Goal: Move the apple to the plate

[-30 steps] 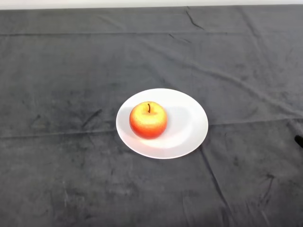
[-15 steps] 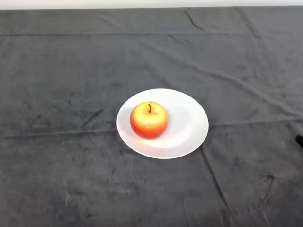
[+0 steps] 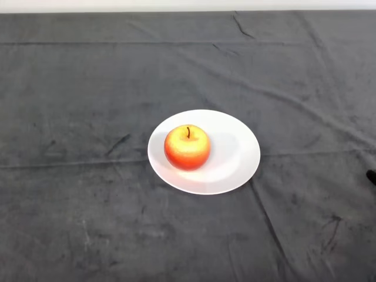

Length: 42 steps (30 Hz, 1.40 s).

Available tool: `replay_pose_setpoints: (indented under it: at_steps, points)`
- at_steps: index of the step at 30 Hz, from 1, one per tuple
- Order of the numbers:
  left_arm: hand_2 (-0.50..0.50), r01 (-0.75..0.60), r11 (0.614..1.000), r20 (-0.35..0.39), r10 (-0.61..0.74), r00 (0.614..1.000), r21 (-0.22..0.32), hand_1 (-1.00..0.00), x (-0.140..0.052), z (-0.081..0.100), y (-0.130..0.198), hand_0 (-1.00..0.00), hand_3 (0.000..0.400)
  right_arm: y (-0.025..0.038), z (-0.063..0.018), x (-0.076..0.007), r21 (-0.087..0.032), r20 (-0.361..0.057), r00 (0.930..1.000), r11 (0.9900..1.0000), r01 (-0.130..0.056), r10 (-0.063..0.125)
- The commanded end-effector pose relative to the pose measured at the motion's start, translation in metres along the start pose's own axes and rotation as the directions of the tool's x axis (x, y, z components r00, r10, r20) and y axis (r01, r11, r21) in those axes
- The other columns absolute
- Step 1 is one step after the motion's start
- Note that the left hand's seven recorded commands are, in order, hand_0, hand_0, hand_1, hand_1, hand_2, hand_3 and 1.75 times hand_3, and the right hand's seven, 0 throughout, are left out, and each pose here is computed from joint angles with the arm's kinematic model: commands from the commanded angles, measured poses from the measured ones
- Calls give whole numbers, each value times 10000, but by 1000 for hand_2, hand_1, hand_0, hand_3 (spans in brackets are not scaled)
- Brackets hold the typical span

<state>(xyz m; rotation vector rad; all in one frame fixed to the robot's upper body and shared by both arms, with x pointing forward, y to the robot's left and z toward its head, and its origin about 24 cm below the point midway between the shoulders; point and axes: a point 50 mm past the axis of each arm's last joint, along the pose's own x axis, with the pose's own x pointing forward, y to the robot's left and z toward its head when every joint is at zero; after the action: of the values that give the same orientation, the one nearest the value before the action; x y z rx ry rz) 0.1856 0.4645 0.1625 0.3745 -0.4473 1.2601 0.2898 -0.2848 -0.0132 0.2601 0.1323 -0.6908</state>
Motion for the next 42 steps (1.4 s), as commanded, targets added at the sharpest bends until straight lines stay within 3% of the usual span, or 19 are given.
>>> replay_pose_setpoints:
  at_steps: [1,42]
  points:
    - [0,-483,9984,480,496,9976,-292,0,157,141,64,0,0,-166,-306,-132,-324,-1286,9902,9982,505,-542]
    - [0,-190,9993,391,202,9990,-311,0,151,118,38,0,0,-166,-307,-132,-322,-1282,9903,9982,505,-542]
